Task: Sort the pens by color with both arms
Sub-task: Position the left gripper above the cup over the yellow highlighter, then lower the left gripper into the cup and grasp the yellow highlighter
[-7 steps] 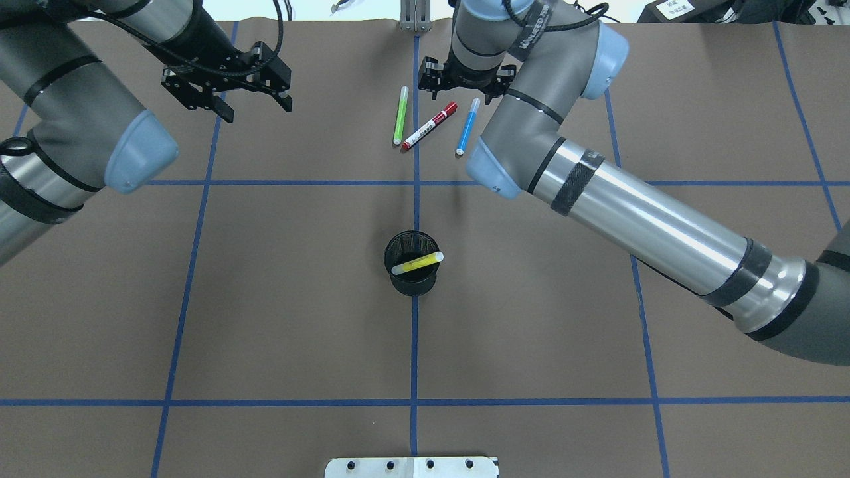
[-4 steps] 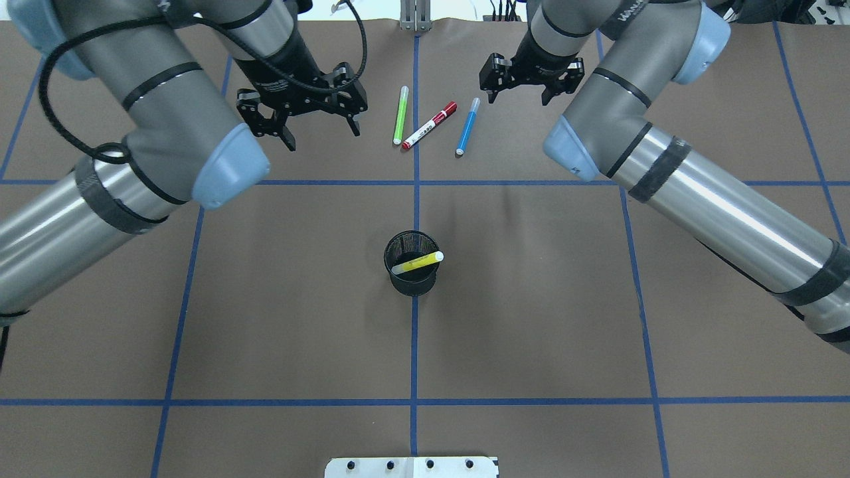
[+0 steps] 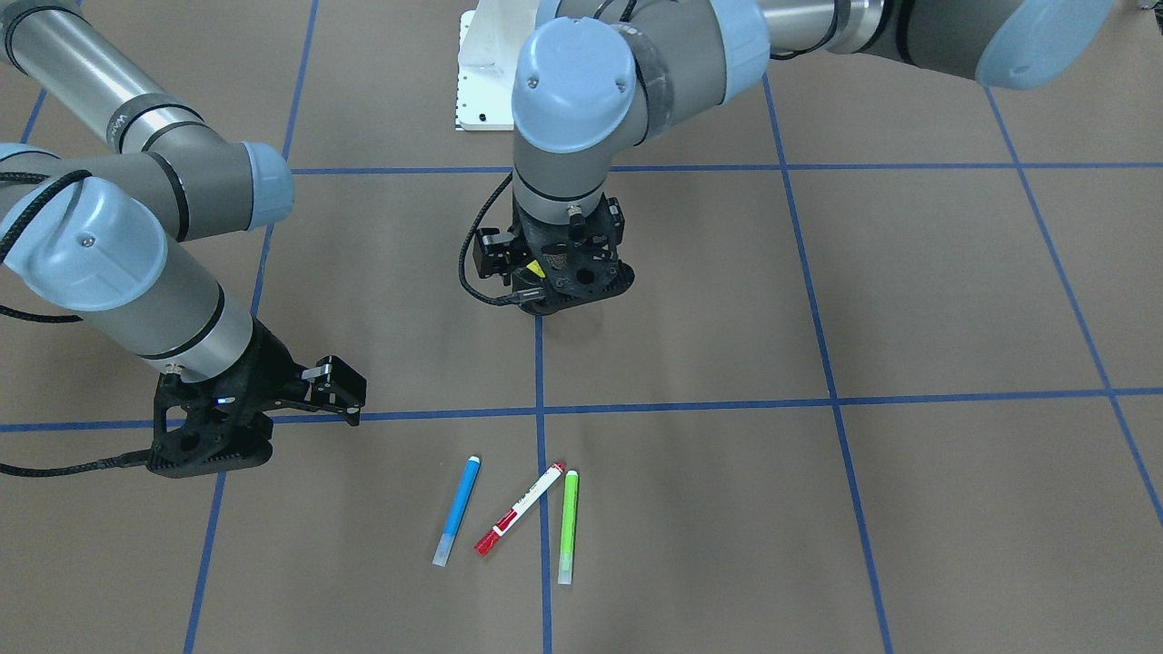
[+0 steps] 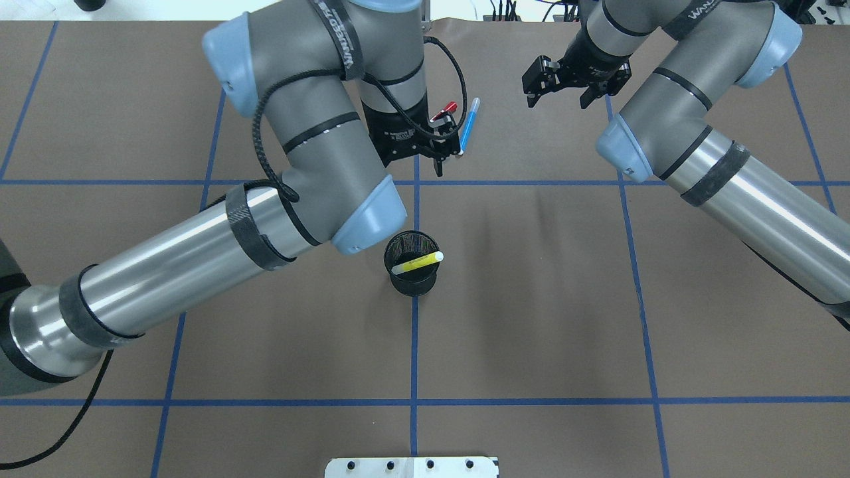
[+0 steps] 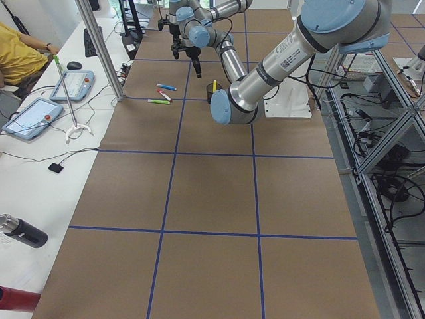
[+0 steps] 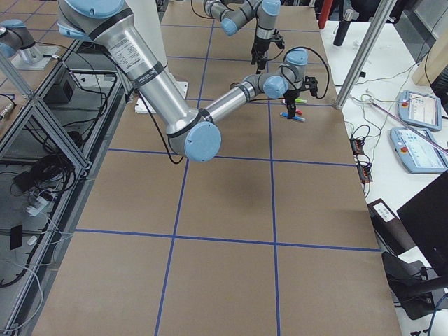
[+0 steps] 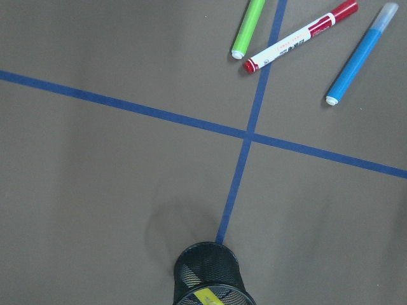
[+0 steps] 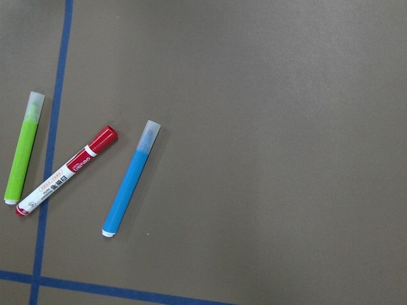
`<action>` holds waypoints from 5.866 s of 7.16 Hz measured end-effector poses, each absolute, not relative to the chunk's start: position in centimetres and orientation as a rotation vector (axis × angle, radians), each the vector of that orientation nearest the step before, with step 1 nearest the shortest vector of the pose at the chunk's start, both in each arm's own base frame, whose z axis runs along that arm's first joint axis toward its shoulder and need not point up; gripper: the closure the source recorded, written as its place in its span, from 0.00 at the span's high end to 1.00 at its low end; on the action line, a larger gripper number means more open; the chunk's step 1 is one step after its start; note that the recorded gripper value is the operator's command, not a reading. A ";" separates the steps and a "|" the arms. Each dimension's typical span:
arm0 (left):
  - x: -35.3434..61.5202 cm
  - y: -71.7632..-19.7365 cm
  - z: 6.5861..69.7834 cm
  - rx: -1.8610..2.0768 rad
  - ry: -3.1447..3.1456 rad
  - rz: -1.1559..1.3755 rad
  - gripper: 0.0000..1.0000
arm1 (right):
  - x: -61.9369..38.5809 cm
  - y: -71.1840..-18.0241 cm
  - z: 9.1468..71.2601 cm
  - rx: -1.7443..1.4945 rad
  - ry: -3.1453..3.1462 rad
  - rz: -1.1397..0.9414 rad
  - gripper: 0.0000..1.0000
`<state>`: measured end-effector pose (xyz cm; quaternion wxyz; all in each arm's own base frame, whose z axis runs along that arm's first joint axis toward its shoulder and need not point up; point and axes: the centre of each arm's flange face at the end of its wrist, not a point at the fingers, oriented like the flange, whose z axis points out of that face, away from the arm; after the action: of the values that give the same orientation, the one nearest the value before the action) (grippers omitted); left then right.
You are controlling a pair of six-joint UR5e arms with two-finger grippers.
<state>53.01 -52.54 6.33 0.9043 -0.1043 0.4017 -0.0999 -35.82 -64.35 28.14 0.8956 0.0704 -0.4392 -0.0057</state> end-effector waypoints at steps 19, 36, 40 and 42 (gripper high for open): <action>62.9 -46.8 7.6 -0.266 0.649 -0.157 0.27 | -33.9 -63.1 30.4 0.059 -0.944 -0.014 0.99; 62.3 -44.8 7.5 -0.266 0.644 -0.114 0.53 | -34.4 -62.9 30.4 0.060 -0.942 -0.020 0.99; 62.6 -44.6 8.0 -0.267 0.640 -0.108 0.44 | -34.4 -62.9 30.5 0.059 -0.942 -0.020 0.99; 62.9 -44.1 8.2 -0.270 0.638 -0.100 0.30 | -34.5 -62.9 30.5 0.058 -0.942 -0.021 0.99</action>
<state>62.94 -44.13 8.20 0.9393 -0.1323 0.3126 -0.0491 -34.46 -62.86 30.45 0.8907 0.0281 -0.4535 -0.0100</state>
